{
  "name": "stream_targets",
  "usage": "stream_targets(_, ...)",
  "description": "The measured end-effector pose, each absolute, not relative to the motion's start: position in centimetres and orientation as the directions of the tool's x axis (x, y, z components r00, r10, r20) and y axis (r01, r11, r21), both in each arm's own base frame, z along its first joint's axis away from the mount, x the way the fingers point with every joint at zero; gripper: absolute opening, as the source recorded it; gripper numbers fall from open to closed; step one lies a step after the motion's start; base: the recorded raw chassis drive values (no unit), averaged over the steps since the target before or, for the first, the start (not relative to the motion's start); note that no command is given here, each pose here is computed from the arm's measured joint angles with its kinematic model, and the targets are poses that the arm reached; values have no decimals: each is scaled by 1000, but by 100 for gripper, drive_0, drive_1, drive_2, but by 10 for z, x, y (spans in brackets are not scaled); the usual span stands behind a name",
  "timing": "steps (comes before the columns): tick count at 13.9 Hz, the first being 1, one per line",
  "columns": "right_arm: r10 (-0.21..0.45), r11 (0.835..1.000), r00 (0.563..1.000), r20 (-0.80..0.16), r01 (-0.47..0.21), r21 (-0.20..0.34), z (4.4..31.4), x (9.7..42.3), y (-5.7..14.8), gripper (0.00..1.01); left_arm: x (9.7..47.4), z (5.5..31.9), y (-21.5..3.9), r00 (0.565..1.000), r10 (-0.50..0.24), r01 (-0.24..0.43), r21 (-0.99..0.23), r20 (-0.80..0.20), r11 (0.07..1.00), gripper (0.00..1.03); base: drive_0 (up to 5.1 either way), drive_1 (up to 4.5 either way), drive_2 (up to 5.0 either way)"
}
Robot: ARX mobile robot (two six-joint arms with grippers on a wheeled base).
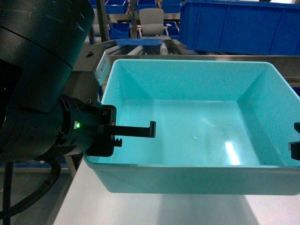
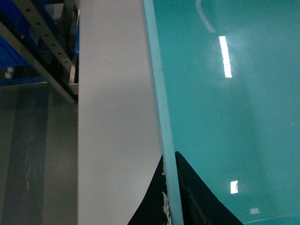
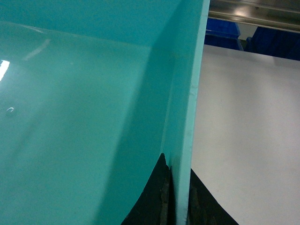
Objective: Organize blue bins on left shelf correctly
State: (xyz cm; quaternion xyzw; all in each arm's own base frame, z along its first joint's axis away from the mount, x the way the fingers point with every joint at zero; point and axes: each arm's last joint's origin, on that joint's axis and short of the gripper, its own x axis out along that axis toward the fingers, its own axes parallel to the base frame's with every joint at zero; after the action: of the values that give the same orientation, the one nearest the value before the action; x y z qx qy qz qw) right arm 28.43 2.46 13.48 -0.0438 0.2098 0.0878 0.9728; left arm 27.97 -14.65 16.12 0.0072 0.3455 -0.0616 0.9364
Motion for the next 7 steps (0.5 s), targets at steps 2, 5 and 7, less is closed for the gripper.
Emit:
stream_targets(2,152,981,897,-415,-189,-49,135,284,25,2,280,161,-146,754,-111,120,-29,-648,992,2,-500,245,245)
stream_targets(5,153,981,898,-412,-189,-49,135,284,25,2,280,161,-147,755,-111,120,-30,-646,992,2,-493,251,251)
stream_targets(7,153,981,897,-415,-190,-48,135,284,25,2,280,161,-146,754,-111,120,-30,-648,992,2,-499,244,244)
